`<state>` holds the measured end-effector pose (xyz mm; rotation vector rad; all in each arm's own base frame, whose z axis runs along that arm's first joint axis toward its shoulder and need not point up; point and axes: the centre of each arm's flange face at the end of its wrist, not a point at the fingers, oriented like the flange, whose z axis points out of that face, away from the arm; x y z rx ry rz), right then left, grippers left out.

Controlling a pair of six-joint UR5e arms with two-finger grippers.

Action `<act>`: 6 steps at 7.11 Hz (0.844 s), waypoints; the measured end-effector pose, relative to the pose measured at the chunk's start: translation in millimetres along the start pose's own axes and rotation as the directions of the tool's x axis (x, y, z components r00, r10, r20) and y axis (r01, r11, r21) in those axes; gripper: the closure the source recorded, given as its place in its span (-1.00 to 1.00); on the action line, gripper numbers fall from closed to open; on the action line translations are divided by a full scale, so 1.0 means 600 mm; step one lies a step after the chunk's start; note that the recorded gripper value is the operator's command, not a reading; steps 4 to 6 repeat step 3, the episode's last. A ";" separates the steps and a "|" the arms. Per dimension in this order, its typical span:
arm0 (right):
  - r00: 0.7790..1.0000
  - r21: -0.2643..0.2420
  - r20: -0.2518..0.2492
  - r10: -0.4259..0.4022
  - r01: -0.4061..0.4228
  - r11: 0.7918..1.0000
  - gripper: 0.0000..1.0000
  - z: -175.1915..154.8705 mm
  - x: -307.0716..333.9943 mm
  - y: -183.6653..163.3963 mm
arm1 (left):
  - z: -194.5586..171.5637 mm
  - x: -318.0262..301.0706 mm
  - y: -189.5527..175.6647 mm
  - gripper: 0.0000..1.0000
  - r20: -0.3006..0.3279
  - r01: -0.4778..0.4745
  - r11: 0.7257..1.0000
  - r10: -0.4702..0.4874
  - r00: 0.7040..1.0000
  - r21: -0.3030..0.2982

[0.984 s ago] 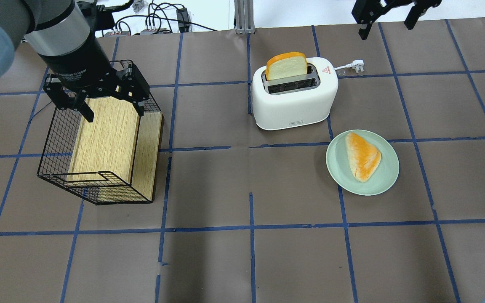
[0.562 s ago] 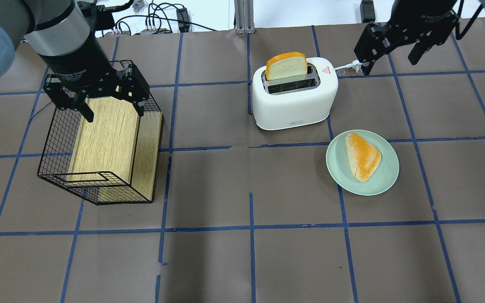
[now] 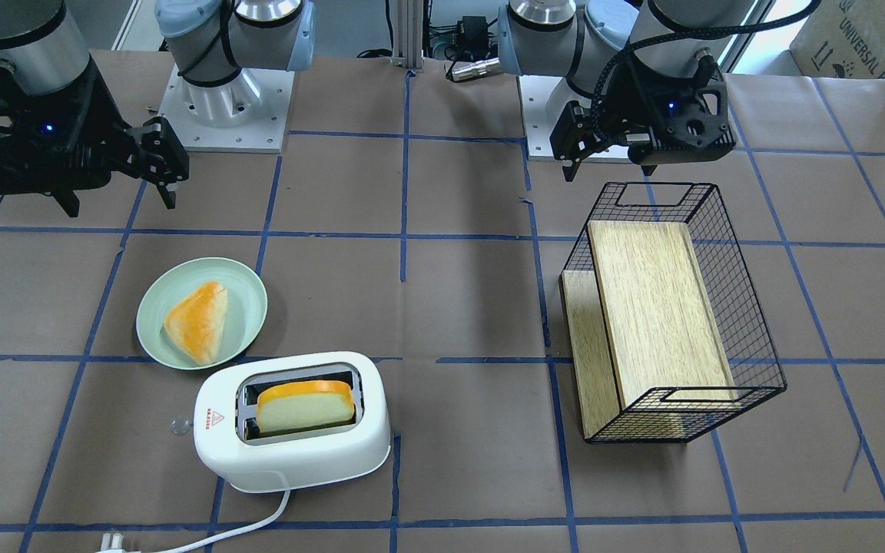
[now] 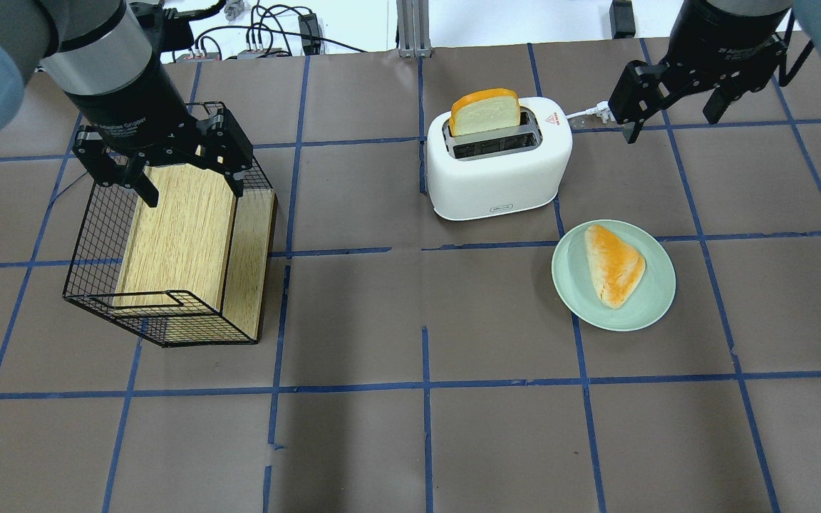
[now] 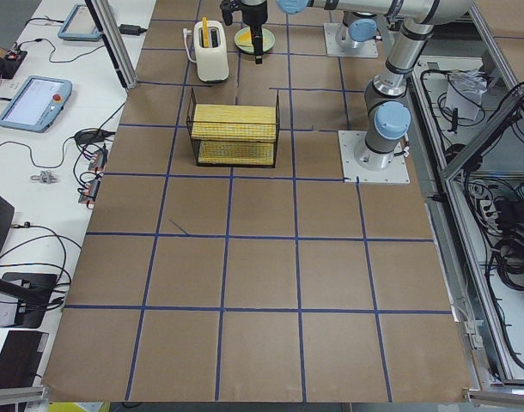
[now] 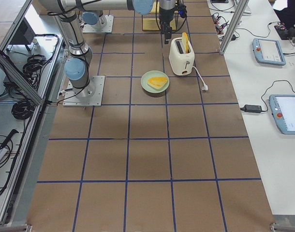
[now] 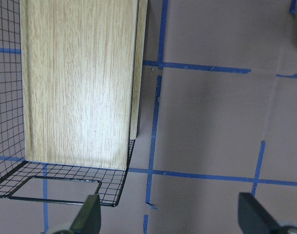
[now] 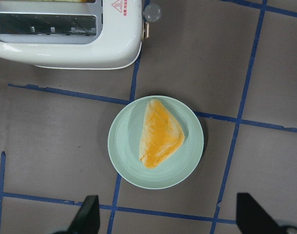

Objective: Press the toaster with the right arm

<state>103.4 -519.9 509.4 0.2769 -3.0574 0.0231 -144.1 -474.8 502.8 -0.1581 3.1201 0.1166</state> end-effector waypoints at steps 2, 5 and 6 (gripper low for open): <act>1.000 0.000 -0.001 0.001 -0.001 1.000 -0.99 0.001 0.001 -0.001 | 0.000 0.000 0.000 -1.00 0.000 0.000 1.000 0.000 1.000 0.000; 1.000 -0.001 0.000 0.001 -0.001 1.000 -0.99 0.003 0.001 -0.001 | 0.000 0.000 0.000 -1.00 0.000 0.000 1.000 0.000 1.000 0.000; 1.000 -0.001 0.000 0.001 -0.001 1.000 -0.99 0.003 0.001 -0.001 | 0.000 0.000 0.000 -1.00 0.000 0.000 1.000 0.000 1.000 0.000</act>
